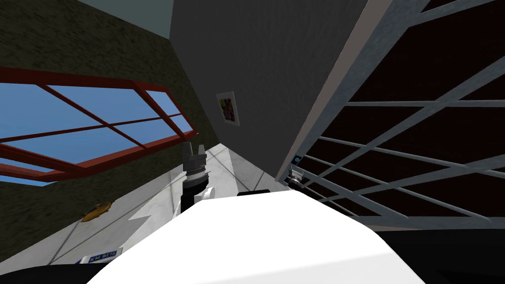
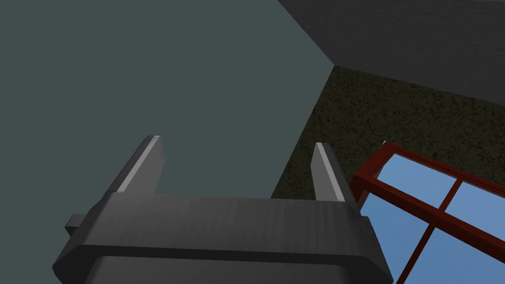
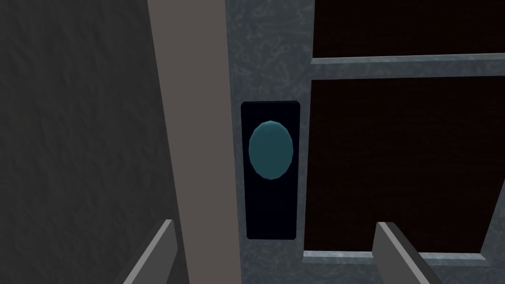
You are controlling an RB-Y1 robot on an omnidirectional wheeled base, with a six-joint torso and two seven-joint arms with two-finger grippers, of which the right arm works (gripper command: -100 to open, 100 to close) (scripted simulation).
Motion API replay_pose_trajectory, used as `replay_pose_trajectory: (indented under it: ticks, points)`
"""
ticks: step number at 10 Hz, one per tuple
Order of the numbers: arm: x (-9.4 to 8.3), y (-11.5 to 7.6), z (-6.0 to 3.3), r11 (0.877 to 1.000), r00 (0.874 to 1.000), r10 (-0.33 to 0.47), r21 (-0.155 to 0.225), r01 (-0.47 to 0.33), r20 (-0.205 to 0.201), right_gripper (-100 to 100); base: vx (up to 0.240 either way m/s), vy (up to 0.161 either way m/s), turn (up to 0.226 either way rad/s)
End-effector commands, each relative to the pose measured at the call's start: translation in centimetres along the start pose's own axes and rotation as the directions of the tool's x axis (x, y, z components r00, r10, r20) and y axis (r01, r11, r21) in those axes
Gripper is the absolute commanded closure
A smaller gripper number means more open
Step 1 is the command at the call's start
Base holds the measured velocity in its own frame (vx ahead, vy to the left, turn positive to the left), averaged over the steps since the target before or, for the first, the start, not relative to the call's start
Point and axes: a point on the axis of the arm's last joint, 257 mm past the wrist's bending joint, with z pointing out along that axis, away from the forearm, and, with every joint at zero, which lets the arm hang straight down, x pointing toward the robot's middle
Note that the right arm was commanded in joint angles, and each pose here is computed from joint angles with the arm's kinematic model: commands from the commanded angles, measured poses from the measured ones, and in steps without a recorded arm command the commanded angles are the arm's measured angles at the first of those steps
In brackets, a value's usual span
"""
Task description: Pull the door open
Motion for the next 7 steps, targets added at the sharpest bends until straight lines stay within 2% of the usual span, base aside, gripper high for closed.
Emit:
replay_pose_trajectory:
  ticks: [1, 7]
  points:
    - [-0.2, 0.8, 0.04, 1.000, 1.000, 0.003, 0.002, -0.003, -0.001, -100, 0.131, -0.001, -0.010]
    - [-0.5, 4.4, 0.05, 1.000, 1.000, 0.005, 0.011, -0.005, -0.003, -100, 0.104, -0.008, -0.016]
